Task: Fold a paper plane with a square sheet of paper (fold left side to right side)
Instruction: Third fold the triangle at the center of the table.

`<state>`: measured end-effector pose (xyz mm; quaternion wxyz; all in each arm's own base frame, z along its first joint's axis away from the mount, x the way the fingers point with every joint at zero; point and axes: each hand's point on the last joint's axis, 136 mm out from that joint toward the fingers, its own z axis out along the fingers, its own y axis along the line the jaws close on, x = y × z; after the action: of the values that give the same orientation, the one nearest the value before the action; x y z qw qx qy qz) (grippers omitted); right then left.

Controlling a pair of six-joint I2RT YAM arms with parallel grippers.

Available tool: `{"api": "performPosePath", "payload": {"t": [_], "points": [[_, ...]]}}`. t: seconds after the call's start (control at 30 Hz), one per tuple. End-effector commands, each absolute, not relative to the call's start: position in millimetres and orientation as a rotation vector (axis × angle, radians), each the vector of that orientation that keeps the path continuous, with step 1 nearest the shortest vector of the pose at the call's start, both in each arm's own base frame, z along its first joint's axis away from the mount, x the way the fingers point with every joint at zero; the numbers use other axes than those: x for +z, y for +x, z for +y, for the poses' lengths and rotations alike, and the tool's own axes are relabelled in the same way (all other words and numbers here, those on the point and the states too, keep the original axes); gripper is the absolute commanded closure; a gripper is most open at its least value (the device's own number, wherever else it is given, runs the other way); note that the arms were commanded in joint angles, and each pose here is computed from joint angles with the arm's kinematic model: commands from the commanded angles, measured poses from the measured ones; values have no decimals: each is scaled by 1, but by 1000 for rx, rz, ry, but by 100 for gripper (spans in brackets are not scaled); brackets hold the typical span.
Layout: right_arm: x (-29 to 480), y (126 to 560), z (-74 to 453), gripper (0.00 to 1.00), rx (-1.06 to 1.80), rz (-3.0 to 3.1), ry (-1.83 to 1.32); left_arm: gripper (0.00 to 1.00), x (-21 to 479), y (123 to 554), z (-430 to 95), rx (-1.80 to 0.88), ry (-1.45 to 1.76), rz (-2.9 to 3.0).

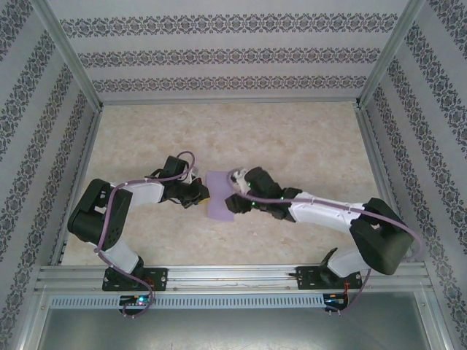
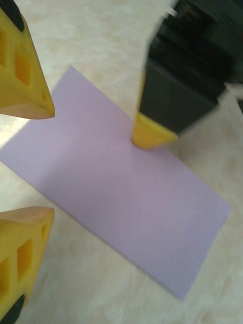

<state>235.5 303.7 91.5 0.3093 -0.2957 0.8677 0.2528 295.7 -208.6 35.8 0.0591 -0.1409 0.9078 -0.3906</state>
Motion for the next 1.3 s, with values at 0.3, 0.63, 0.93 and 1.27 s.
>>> {"api": "performPosePath", "payload": {"t": [0.3, 0.63, 0.93, 1.27], "points": [[67, 199, 337, 34, 198, 1982, -1218, 100, 47, 297, -211, -1238, -481, 2696], [59, 206, 362, 30, 165, 1962, -1235, 100, 45, 295, -214, -1248, -477, 2704], [59, 218, 377, 35, 146, 1944, -1229, 100, 45, 295, -214, -1234, -472, 2713], [51, 213, 368, 75, 170, 1994, -1224, 89, 50, 299, -211, -1189, -433, 2718]]}}
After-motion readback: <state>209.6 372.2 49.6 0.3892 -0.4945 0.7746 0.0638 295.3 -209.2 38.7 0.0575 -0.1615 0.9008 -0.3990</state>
